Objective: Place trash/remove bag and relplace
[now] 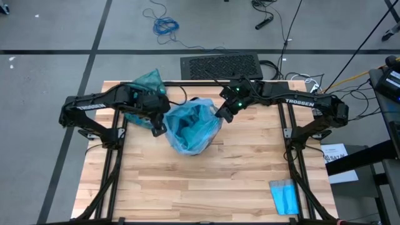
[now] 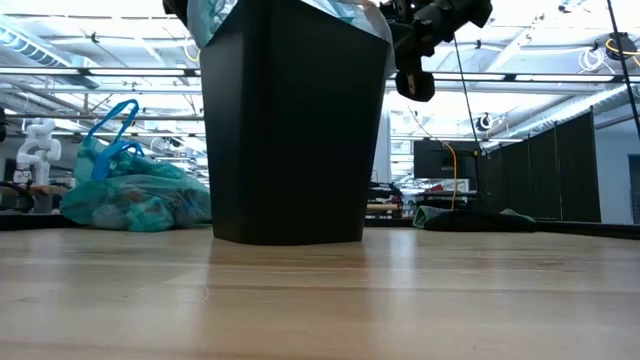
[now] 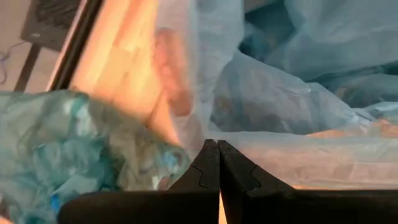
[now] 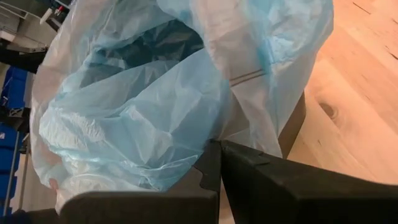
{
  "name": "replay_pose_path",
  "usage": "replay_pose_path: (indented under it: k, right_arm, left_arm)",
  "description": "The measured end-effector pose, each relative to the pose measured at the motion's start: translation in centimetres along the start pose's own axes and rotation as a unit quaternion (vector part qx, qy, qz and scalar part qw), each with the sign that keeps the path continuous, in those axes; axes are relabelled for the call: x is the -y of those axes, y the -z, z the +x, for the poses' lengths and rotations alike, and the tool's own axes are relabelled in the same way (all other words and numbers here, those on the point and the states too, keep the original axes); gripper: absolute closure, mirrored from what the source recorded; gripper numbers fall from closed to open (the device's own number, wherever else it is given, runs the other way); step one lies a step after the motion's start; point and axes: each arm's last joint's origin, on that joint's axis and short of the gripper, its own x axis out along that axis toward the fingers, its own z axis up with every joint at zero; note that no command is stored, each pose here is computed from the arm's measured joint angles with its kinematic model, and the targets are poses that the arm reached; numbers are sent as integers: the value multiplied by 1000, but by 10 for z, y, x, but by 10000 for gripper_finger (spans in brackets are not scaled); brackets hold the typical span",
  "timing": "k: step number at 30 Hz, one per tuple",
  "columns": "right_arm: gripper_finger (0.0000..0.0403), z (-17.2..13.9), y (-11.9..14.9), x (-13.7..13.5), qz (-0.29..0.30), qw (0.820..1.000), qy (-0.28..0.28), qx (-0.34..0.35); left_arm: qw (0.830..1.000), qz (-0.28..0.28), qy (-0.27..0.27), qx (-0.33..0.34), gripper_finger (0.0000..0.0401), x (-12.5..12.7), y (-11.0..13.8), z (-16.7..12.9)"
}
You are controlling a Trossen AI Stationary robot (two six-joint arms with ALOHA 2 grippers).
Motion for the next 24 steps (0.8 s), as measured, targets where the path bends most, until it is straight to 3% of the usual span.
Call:
replay_pose_path:
  k: [7, 13, 24]
  right_arm:
    - [403, 0, 0, 0, -5, 1000, -2, -1]
    - [403, 0, 0, -1, -6, 1000, -10, -5]
    - [403, -1, -1, 2, -7, 1000, -9, -3]
  left_arm:
    - [1000, -21, -5, -10, 401, 2, 6, 1]
    - [998, -35, -14, -51, 401, 9, 15, 26]
    - [999, -36, -25, 20, 401, 7, 4, 64]
